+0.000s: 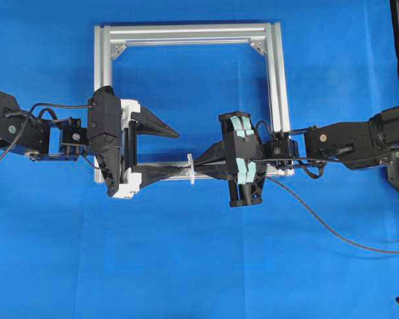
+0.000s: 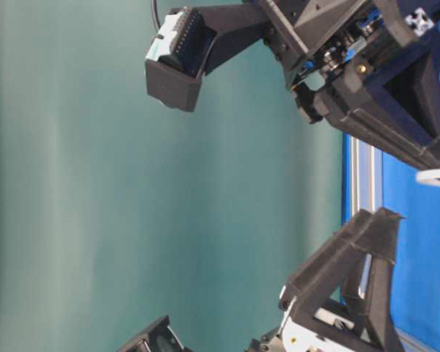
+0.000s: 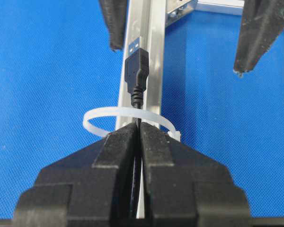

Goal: Insert the wire through the string loop located in the center.
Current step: 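Close the left gripper on the USB plug beyond the loop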

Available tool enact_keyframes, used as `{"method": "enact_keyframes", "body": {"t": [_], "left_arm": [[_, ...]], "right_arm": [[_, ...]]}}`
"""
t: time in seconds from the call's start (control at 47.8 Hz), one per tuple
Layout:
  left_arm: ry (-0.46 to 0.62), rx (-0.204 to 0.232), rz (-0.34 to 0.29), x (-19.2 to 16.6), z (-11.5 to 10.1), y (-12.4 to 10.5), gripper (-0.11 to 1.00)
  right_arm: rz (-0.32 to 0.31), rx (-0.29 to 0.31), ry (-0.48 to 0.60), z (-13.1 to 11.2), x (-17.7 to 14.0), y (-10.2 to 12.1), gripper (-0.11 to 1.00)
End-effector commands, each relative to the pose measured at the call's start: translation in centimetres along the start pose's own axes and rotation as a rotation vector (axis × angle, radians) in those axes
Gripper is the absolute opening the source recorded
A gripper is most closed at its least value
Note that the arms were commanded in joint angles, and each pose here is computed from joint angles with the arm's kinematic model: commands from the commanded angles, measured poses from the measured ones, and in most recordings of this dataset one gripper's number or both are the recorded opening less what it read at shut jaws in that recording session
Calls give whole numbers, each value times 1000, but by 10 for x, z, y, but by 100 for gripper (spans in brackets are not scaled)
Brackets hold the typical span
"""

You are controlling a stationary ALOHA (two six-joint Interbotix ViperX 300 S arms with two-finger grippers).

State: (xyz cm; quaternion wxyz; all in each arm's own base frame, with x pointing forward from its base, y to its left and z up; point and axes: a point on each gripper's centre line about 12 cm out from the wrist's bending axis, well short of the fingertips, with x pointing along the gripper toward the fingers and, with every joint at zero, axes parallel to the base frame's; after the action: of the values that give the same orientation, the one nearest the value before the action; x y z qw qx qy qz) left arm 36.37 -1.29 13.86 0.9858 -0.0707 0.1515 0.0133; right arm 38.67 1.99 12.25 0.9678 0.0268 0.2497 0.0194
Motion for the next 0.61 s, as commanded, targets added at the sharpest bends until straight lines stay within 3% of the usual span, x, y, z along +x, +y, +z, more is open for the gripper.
{"method": "enact_keyframes", "body": {"t": [0.0, 0.314, 0.586], "left_arm": [[-33, -1, -5, 0, 12, -2, 92], [-2, -2, -7, 3, 10, -3, 91], [85, 2, -12, 14, -16, -7, 91]], "right_arm": [[5, -4, -40, 12, -1, 1, -2], [5, -4, -41, 12, -1, 2, -2], [5, -8, -41, 12, -1, 2, -2]]}}
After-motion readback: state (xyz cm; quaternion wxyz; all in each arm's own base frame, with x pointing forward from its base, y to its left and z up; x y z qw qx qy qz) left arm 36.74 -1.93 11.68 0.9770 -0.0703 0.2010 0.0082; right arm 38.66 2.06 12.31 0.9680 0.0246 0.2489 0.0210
